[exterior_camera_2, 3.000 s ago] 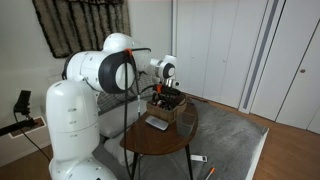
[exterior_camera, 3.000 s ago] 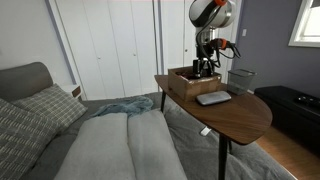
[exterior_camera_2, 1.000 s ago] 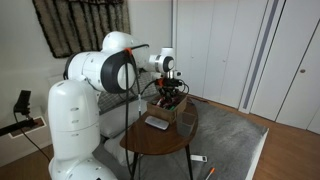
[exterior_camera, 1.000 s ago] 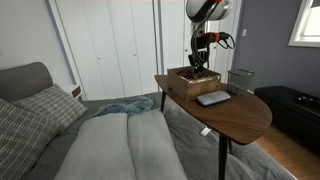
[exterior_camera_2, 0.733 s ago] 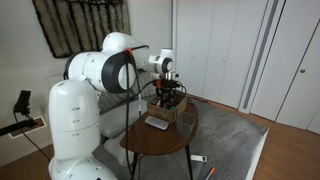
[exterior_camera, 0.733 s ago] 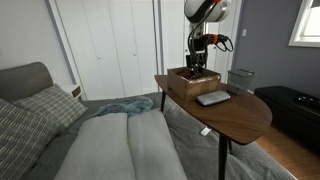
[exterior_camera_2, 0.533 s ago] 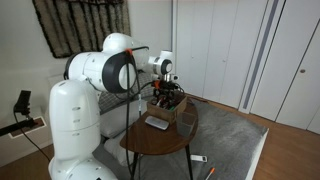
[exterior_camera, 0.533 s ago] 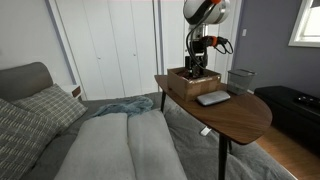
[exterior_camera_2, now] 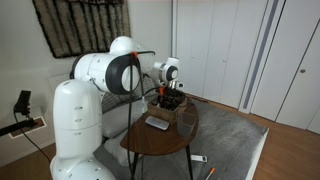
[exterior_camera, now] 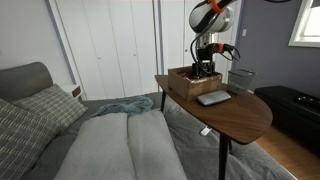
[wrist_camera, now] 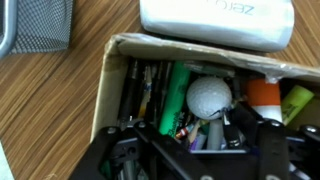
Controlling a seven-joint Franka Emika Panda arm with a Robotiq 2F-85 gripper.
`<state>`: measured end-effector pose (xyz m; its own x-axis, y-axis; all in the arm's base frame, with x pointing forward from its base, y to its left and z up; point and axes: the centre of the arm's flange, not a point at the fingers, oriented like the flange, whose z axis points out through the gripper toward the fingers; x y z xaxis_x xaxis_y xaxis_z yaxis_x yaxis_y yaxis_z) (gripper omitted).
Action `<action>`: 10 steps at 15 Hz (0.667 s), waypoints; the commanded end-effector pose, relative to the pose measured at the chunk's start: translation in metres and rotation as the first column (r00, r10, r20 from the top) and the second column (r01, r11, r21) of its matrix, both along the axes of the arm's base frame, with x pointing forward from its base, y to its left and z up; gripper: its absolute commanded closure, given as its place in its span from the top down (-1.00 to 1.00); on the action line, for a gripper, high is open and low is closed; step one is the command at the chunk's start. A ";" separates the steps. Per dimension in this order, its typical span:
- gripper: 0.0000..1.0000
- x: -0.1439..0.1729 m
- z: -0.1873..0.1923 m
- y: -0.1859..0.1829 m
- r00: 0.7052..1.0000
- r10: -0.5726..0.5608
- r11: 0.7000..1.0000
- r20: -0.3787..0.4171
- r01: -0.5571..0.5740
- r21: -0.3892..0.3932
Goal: Pick up the white marker and put it in the gray pen holder
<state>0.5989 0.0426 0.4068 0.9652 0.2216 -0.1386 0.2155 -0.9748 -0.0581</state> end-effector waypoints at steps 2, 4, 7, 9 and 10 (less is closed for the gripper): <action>0.67 0.002 -0.006 0.007 1.000 0.024 0.999 0.011 -0.024 0.031; 0.86 0.004 -0.012 0.022 0.998 0.039 0.999 0.042 -0.040 0.035; 0.28 0.007 -0.020 0.039 0.995 0.072 0.997 0.075 -0.075 0.036; 0.11 0.007 -0.027 0.047 0.994 0.089 0.995 0.057 -0.092 0.049; -0.03 0.005 -0.029 0.049 0.994 0.099 0.993 0.036 -0.101 0.054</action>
